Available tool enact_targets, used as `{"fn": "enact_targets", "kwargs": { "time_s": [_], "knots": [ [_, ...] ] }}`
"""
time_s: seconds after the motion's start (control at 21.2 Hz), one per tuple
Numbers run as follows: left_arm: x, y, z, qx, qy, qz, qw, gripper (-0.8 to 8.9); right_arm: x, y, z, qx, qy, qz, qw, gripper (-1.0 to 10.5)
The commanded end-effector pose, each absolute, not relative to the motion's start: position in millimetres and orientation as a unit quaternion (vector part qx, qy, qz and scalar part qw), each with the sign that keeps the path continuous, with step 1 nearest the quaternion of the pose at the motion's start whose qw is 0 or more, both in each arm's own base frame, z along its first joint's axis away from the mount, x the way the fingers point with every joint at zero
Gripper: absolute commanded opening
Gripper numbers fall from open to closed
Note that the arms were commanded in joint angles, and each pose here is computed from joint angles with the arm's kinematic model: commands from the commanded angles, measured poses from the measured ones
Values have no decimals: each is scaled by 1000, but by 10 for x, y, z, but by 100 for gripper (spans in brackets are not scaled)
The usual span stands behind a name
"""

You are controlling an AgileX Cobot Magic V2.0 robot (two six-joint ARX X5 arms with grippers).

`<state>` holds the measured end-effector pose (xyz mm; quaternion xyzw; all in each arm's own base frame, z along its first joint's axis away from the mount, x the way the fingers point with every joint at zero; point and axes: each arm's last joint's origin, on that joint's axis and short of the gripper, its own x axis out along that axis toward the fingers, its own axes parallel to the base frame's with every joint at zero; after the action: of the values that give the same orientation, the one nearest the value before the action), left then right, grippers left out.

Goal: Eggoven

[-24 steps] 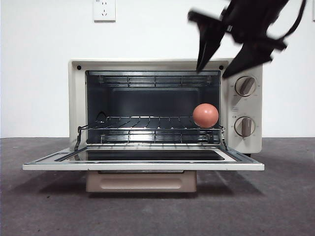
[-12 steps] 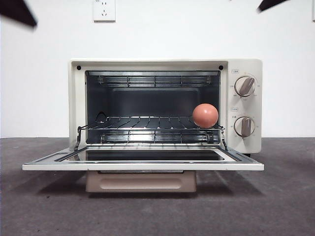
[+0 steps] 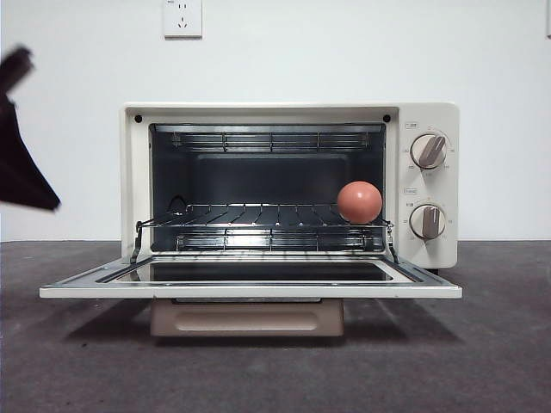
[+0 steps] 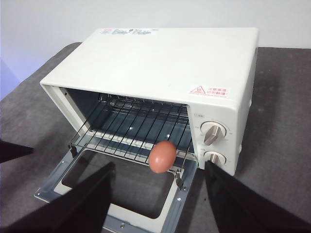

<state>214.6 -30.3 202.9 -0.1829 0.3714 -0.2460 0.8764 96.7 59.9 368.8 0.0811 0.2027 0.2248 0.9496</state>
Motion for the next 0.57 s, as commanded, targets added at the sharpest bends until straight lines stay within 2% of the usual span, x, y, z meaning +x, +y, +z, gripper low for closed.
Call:
{"fn": "enact_targets", "kwargs": {
  "time_s": [0.05, 0.28, 0.57],
  "knots": [
    [2311, -307, 1822, -199, 395, -254, 860, 6, 922, 577, 3746, 78, 192, 230, 951, 296],
    [2516, -325, 1400, -221, 443, -245, 833, 6, 890, 556, 3755, 80, 187, 230, 952, 296],
    [2589, -355, 1130, -240, 469, -269, 806, 6, 901, 554, 3760, 79, 182, 217, 956, 296]
  ]
}}
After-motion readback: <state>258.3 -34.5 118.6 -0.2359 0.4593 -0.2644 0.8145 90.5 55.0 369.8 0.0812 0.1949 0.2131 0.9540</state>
